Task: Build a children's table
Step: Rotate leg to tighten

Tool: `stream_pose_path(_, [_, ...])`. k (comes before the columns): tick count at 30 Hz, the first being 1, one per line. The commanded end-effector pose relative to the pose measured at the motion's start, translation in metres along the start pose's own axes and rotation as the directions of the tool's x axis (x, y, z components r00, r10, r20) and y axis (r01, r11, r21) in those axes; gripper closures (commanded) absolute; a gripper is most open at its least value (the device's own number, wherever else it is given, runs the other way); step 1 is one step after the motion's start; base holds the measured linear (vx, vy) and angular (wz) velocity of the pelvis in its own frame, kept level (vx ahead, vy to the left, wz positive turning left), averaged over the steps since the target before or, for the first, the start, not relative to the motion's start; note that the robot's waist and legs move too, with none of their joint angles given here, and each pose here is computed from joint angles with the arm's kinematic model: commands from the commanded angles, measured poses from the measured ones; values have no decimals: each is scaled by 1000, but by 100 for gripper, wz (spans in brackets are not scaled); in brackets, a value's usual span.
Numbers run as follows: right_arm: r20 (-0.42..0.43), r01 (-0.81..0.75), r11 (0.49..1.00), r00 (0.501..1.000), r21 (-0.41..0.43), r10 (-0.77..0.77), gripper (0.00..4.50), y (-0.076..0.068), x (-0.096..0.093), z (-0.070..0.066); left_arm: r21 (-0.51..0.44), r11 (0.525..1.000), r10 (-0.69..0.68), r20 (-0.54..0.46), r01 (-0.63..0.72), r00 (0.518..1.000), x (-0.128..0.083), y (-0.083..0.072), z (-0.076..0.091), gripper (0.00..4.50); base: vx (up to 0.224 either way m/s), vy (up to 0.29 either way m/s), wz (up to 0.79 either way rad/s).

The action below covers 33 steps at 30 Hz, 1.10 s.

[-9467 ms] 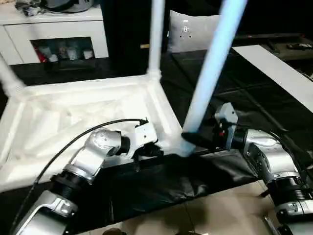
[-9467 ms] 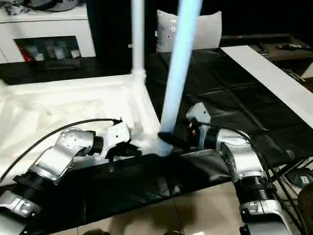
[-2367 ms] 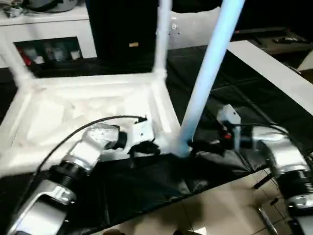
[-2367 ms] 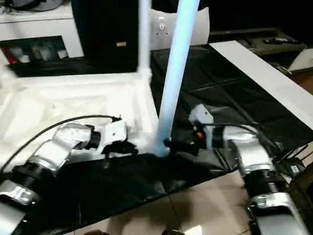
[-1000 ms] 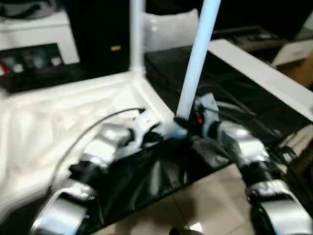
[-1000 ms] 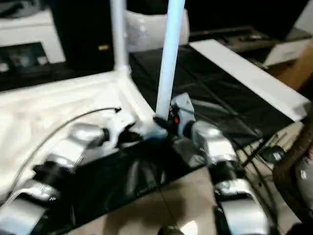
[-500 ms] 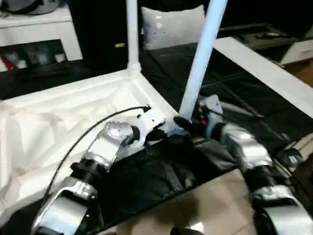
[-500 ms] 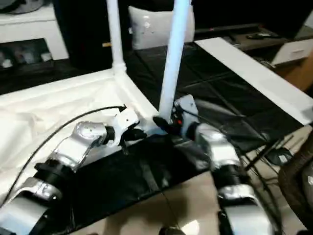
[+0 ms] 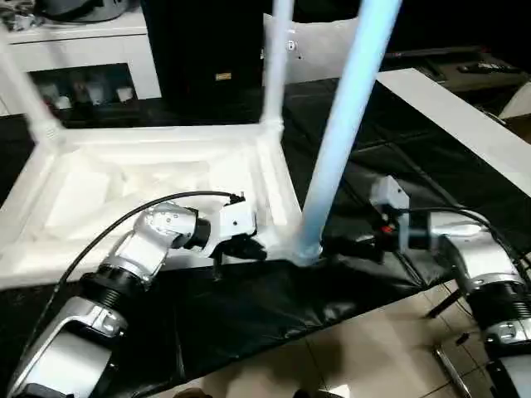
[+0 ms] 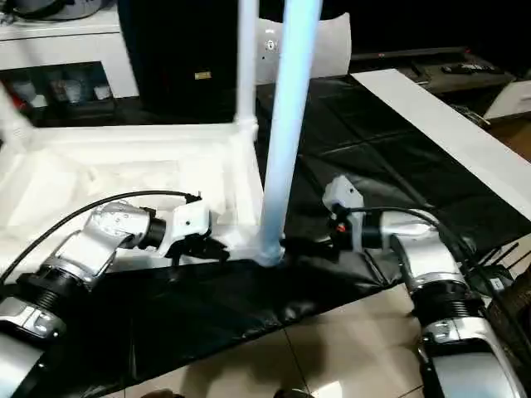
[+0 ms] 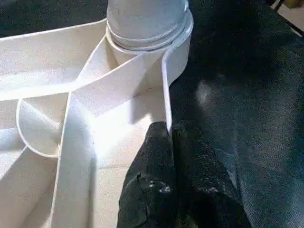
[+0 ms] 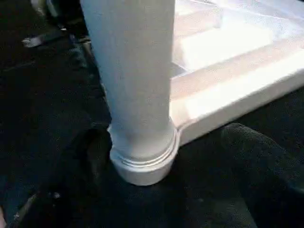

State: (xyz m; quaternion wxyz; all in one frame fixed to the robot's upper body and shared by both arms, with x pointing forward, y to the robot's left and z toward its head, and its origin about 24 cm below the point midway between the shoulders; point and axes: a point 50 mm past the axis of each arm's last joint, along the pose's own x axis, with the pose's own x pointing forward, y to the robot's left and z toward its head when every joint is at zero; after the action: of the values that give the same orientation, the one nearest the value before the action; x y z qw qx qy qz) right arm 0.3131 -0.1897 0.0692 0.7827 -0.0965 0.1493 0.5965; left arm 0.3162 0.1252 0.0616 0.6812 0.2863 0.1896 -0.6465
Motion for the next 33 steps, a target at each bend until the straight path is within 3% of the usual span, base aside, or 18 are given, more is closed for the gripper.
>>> stream_pose_path(1, [-7, -91, 995, 996, -30, 91, 104, 2, 1, 6, 65, 985, -158, -71, 162, 985, 10, -11, 0, 450, 0, 0, 0])
stream_pose_path(9, [30, -179, 984, 983, -22, 180, 163, 9, 12, 8, 109, 968, -221, -63, 227, 973, 12, -13, 9, 450, 0, 0, 0])
stream_pose_path(19, [42, -262, 965, 965, 23, 260, 248, 16, 20, 4, 109, 965, -231, -71, 237, 970, 12, -13, 7, 450, 0, 0, 0])
stream_pose_path(27, [113, -262, 963, 961, 70, 253, 256, 21, 26, 9, 63, 986, -156, 10, 155, 988, 13, -9, 11, 450, 0, 0, 0])
stream_pose_path(29, [91, -64, 990, 995, 128, 52, 256, 13, 46, 10, -73, 997, 10, 79, -4, 997, 17, 4, 21, 450, 0, 0, 0])
stream_pose_path(30, [91, -64, 990, 995, 128, 52, 256, 13, 46, 10, -73, 997, 10, 79, -4, 997, 17, 4, 21, 450, 0, 0, 0])
stream_pose_path(33, [80, 154, 970, 982, 189, -172, 257, 0, 63, 13, -183, 979, 110, 123, -86, 986, 24, 9, 29, 450, 0, 0, 0])
